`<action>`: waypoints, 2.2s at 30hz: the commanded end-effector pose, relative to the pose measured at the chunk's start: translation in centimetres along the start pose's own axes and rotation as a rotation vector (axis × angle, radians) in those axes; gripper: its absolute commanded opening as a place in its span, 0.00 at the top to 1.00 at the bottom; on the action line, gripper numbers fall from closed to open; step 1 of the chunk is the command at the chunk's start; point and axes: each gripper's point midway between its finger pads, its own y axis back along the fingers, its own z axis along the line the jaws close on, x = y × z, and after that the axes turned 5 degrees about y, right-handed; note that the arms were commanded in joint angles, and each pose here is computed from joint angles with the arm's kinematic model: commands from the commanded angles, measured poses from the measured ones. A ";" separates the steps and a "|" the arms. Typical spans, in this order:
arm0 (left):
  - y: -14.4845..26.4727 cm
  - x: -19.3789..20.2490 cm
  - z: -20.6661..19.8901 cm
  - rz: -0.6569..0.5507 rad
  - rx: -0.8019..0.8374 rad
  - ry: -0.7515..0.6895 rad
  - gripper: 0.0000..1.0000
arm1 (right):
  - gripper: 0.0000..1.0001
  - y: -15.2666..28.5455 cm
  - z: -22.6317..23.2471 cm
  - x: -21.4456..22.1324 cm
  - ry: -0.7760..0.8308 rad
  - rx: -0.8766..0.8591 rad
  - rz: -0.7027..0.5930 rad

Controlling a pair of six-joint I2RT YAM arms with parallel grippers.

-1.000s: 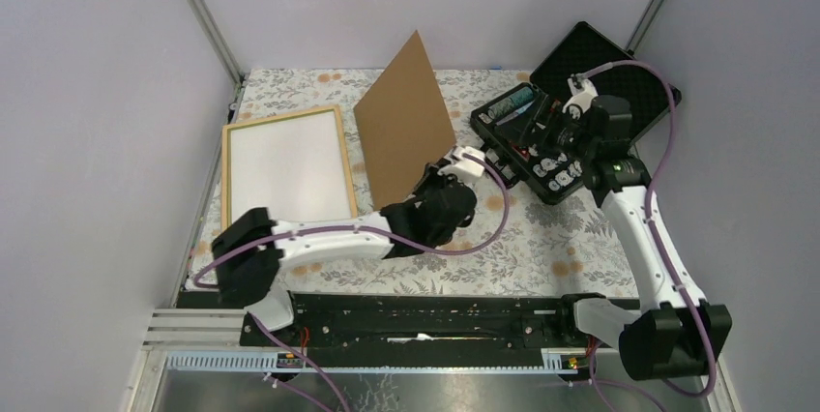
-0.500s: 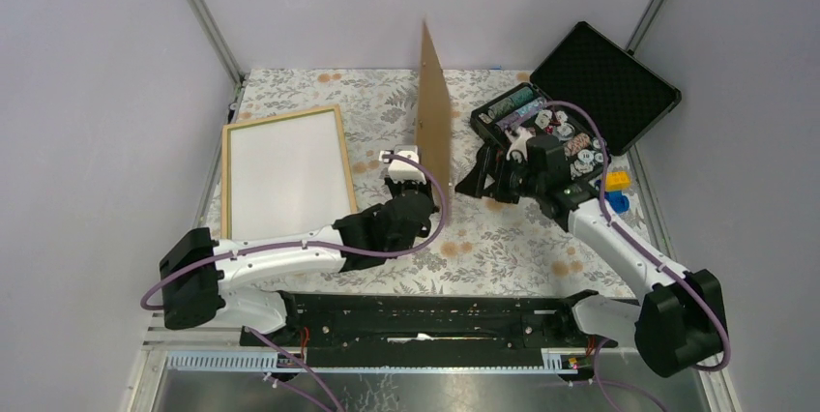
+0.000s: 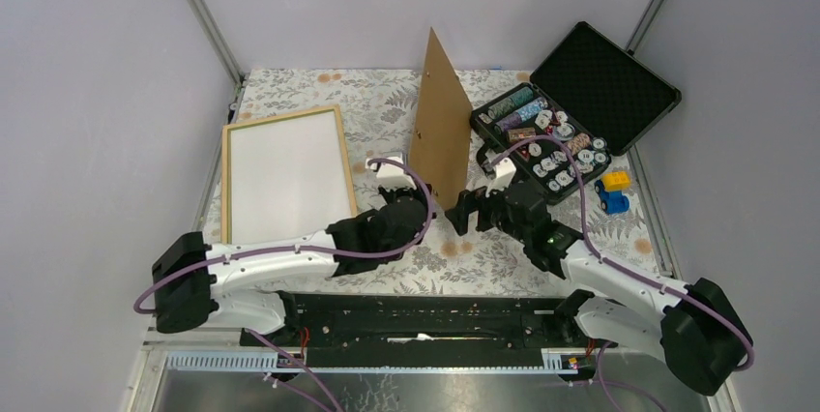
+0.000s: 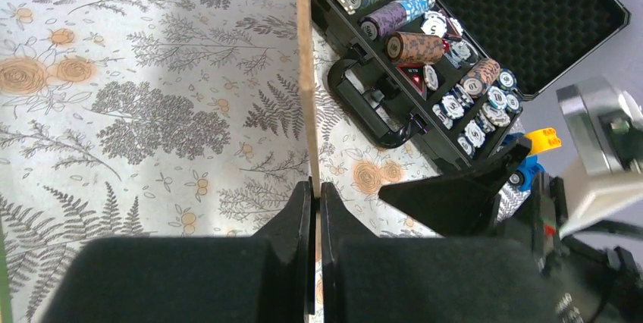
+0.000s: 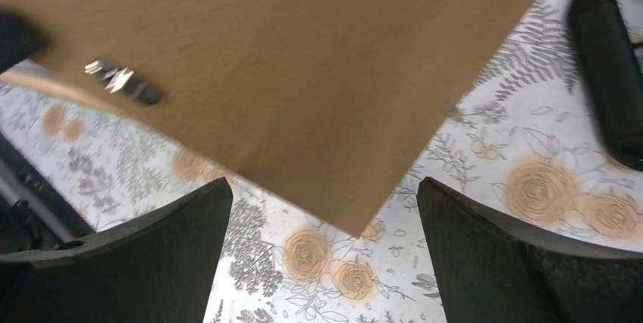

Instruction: Put the photo into the frame

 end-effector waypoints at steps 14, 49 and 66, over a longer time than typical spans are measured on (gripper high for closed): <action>3.6 -5.3 6.5 -0.077 -0.021 0.323 1.00 | 0.00 -1.2 -1.5 -0.6 -0.857 -0.054 0.031; 6.5 -4.2 8.3 -0.049 0.120 0.622 0.84 | 1.00 -2.8 2.9 -7.8 -1.188 -0.587 -0.193; 10.3 -2.5 16.1 0.110 -0.172 0.158 0.01 | 1.00 -0.4 -3.7 -15.3 -0.721 -0.428 -0.144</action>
